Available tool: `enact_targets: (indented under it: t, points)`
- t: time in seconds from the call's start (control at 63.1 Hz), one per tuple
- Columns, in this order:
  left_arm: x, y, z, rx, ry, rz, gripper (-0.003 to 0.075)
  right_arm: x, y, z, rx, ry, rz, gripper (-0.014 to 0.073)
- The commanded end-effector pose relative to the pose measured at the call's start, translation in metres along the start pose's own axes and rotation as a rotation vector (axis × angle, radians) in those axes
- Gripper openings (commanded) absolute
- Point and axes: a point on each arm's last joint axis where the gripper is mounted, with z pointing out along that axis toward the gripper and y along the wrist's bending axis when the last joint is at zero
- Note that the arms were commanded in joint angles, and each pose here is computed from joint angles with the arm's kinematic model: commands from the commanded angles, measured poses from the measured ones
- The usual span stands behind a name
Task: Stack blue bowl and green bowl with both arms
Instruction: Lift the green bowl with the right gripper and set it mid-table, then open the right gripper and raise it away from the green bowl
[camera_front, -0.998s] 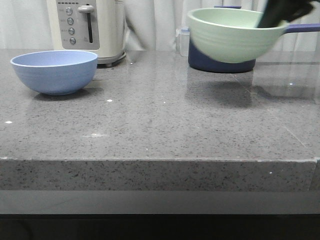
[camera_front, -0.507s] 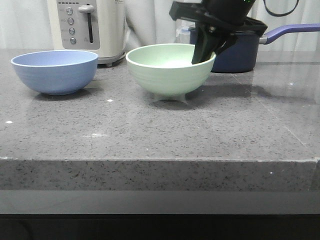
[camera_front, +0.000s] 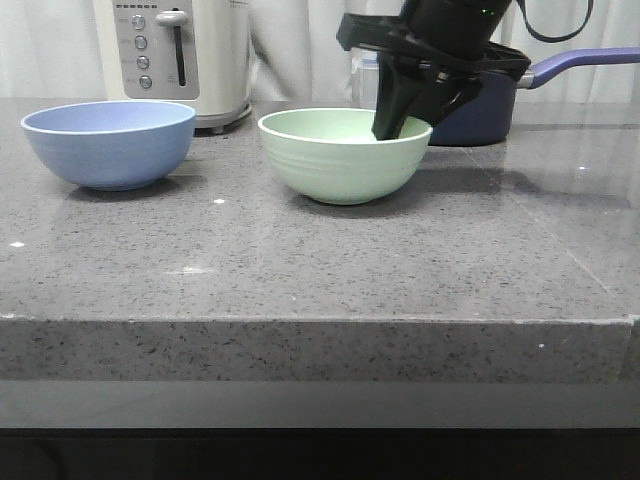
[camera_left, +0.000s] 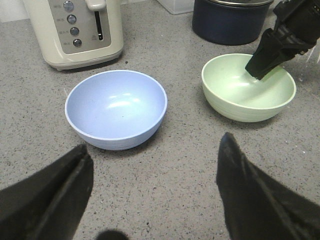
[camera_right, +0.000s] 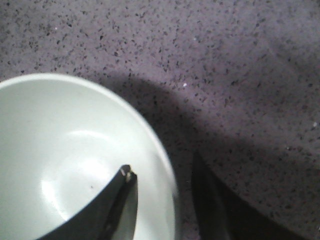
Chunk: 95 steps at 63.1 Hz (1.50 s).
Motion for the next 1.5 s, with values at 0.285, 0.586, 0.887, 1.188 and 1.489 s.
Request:
enact_targets:
  t: [0.285, 0.586, 0.887, 1.188, 1.489]
  points:
    - [-0.017, -0.001, -0.005, 0.009, -0.108, -0.005, 0.0512, -0.007, 0.019, -0.120, -0.014, -0.312, -0.061, 0.0346]
    - [-0.017, -0.001, -0.005, 0.009, -0.108, -0.005, 0.0512, 0.046, -0.016, -0.161, 0.069, -0.407, 0.017, 0.0346]
    - [-0.017, -0.001, -0.005, 0.010, -0.108, -0.007, 0.0512, 0.089, -0.030, -0.122, 0.056, -0.297, -0.046, 0.0189]
    - [-0.017, -0.001, -0.005, 0.012, -0.108, -0.010, 0.0512, 0.090, -0.009, -0.096, -0.065, -0.298, -0.134, -0.0064]
    - [-0.017, -0.001, -0.005, 0.012, -0.108, -0.010, 0.0512, 0.083, -0.009, -0.062, -0.061, -0.280, -0.109, -0.0064]
